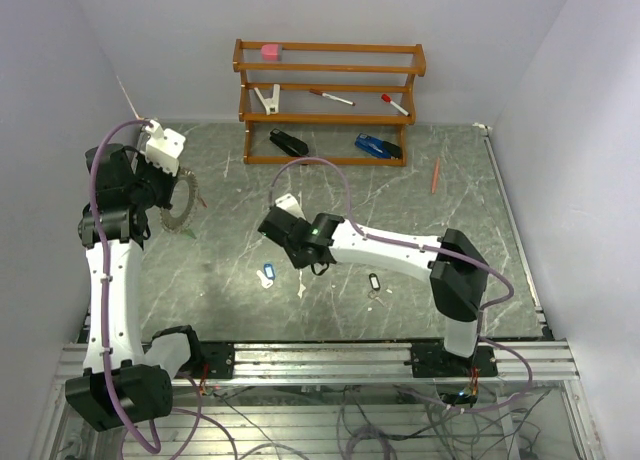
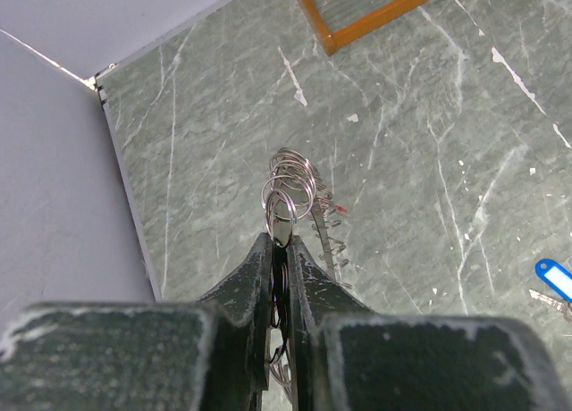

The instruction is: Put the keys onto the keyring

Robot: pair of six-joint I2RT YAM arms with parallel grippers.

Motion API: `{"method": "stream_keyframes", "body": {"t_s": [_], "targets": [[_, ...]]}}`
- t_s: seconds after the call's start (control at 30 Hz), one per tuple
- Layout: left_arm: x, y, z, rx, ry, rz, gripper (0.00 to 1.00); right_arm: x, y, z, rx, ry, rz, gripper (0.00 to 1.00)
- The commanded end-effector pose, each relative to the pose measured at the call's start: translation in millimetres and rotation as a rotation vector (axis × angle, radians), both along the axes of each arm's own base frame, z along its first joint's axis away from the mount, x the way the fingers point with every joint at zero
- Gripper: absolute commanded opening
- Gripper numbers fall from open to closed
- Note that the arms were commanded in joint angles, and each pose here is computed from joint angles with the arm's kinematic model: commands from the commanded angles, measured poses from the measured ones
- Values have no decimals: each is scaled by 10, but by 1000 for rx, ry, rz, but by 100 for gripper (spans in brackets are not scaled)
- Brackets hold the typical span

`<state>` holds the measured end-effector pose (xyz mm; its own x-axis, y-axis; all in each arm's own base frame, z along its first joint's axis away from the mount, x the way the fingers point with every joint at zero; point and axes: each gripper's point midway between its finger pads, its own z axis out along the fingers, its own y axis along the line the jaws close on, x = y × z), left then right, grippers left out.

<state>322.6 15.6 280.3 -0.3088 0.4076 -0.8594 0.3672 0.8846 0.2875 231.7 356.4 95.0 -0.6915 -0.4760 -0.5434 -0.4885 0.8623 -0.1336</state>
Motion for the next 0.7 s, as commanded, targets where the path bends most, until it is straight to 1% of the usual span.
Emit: {"method": "stream_keyframes", "body": {"t_s": [0.0, 0.07, 0.17, 0.2, 0.23, 0.33, 0.43, 0.53, 0.67], "targets": [[80, -18, 318, -12, -103, -16, 7, -83, 108, -233, 10, 61, 42, 14], [68, -20, 312, -13, -101, -14, 7, -133, 250, -342, 15, 94, 56, 18], [64, -16, 301, -11, -101, -12, 7, -190, 471, -454, -1, 115, 98, 19], [64, -18, 302, -9, -102, -14, 7, -202, 532, -471, 0, 126, 105, 28], [68, -8, 299, -9, -101, -10, 7, -209, 596, -481, 7, 136, 114, 35], [61, 8, 284, 0, -95, -4, 7, -199, 725, -493, 2, 131, 155, 40], [50, 24, 275, 10, -95, 1, 7, -176, 799, -453, -1, 111, 205, 41], [44, 28, 273, 17, -94, 1, 7, -166, 804, -438, -9, 110, 215, 41], [43, 30, 272, 19, -97, 2, 7, -235, 890, -462, 10, 167, 206, 36]]}}
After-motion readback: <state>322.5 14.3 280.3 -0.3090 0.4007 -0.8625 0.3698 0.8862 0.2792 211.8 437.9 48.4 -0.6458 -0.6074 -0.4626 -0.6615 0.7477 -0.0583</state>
